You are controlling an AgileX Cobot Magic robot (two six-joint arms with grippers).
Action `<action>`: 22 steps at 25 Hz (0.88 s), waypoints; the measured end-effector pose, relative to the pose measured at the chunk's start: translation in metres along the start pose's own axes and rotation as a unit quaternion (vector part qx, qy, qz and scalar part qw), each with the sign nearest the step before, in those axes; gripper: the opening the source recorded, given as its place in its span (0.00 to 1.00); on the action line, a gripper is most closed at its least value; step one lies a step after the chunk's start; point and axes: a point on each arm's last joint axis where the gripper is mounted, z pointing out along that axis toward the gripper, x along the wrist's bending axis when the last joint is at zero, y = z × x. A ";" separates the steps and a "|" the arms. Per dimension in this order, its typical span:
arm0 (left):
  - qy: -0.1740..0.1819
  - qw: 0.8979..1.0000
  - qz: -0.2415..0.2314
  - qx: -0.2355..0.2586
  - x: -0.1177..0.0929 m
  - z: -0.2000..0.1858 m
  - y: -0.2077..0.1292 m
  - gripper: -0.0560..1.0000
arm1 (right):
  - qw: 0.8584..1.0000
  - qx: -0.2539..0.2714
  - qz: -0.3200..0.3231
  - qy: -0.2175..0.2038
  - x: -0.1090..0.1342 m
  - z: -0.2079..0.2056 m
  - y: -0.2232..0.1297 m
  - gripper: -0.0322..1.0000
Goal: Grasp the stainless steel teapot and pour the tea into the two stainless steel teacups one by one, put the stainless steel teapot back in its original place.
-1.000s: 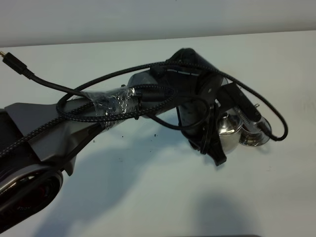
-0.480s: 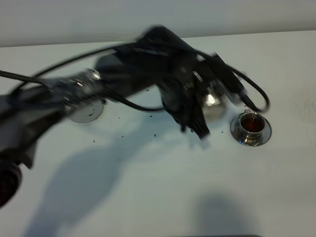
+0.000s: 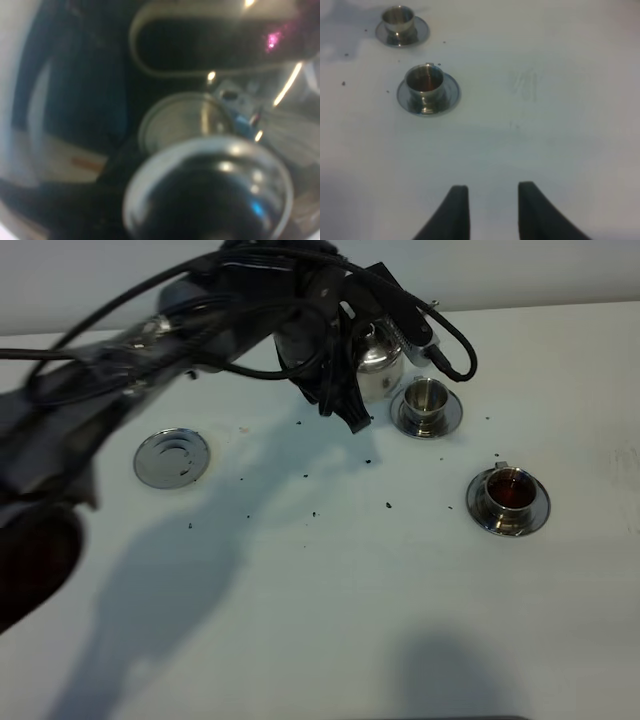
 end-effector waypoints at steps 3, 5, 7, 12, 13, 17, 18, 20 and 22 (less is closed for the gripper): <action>0.007 0.999 0.016 0.030 0.008 0.022 0.005 0.26 | 1.000 0.000 0.000 0.000 0.000 0.000 0.000 0.26; 0.013 0.999 0.022 0.031 0.014 0.029 0.010 0.26 | 1.000 0.000 0.000 0.000 0.000 0.000 0.000 0.26; 0.015 0.999 0.027 0.032 0.017 0.036 0.012 0.26 | 1.000 0.000 0.000 0.000 0.000 0.000 0.000 0.26; 0.020 0.998 0.056 0.033 0.017 0.052 0.015 0.26 | 1.000 0.000 0.001 0.000 0.000 0.000 0.000 0.26; 0.021 0.997 0.060 0.034 0.017 0.054 0.015 0.26 | 1.000 0.000 0.001 0.000 0.000 0.000 0.000 0.26; 0.024 0.997 0.064 0.033 0.016 0.056 0.015 0.26 | 1.000 0.000 0.001 0.000 0.000 0.000 0.000 0.26; 0.025 0.997 0.064 0.030 0.017 0.056 0.016 0.26 | 1.000 0.000 0.001 0.000 0.000 0.000 0.000 0.26; 0.026 0.997 0.064 0.027 0.017 0.056 0.017 0.26 | 1.000 0.000 0.001 0.000 0.000 0.000 0.000 0.26; 0.026 0.997 0.064 0.027 0.017 0.056 0.017 0.26 | 1.000 0.000 0.001 0.000 0.000 0.000 0.000 0.26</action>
